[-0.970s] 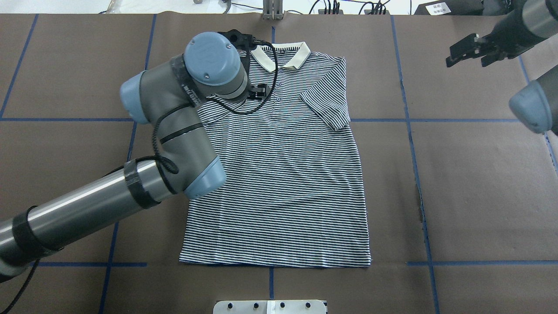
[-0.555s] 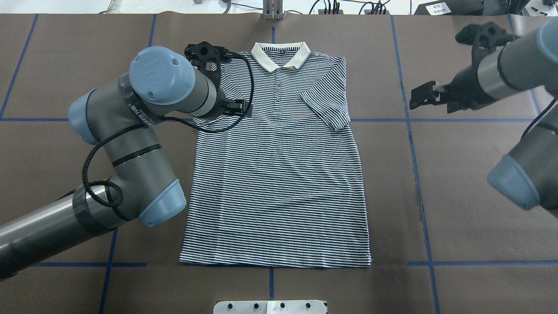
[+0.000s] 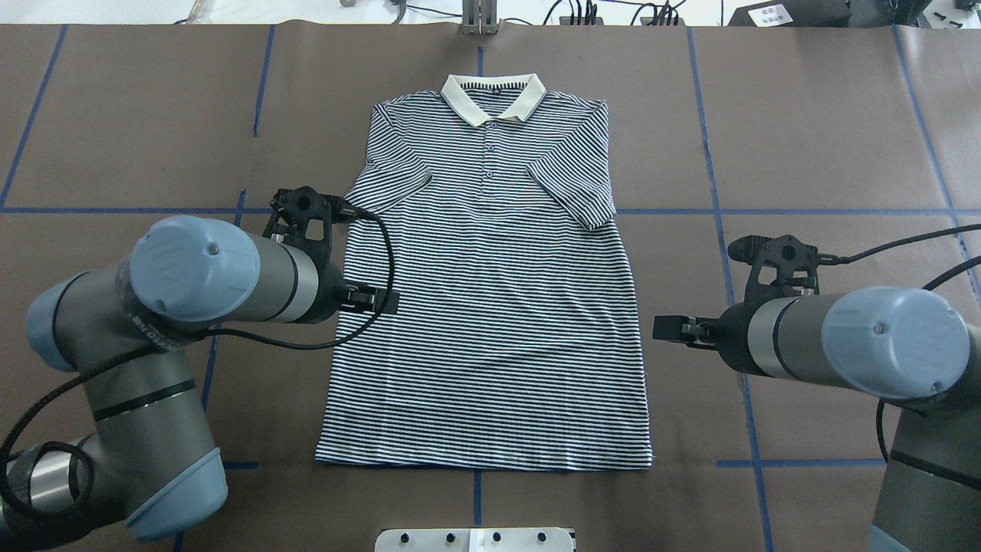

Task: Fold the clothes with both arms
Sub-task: 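Lower both grippers to the hem corners nearest the robot, then grasp the hem corners nearest the robot with both grippers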

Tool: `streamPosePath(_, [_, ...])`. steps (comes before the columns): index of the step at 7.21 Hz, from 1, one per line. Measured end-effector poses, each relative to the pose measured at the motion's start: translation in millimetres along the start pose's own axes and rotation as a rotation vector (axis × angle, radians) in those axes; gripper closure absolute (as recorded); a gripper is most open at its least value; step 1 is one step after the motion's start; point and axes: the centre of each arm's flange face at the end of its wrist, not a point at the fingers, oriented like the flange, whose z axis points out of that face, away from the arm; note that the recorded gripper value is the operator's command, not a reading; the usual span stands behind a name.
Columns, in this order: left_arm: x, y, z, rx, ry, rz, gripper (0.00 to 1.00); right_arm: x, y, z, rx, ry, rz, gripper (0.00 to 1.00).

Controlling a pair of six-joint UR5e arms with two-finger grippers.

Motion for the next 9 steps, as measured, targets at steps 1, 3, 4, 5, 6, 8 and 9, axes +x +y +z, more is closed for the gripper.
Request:
streamPosePath(1, [-5,29,11,-0.022,-0.023,-0.031,0.33,-3,14,3,-0.005,0.000,0.005,0.05])
streamPosePath(3, [-7,88,35,-0.061,-0.073,-0.113,0.39,-9,30,3,-0.016,-0.010,0.005,0.05])
streamPosePath(4, [-4,112,43,-0.078,-0.086,-0.136,0.39,-11,34,1,-0.020,-0.016,0.007,0.05])
streamPosePath(5, [-3,127,47,-0.085,-0.096,-0.149,0.40,-13,37,0,-0.019,-0.019,0.009,0.05])
streamPosePath(6, [-3,135,49,-0.090,-0.103,-0.154,0.40,-14,39,0,-0.018,-0.020,0.009,0.05])
streamPosePath(8, [-4,143,52,-0.097,-0.110,-0.153,0.45,-14,41,0,-0.019,-0.021,0.009,0.06])
streamPosePath(9, [-5,147,53,-0.103,-0.113,-0.149,0.54,-14,41,0,-0.018,-0.021,0.009,0.06])
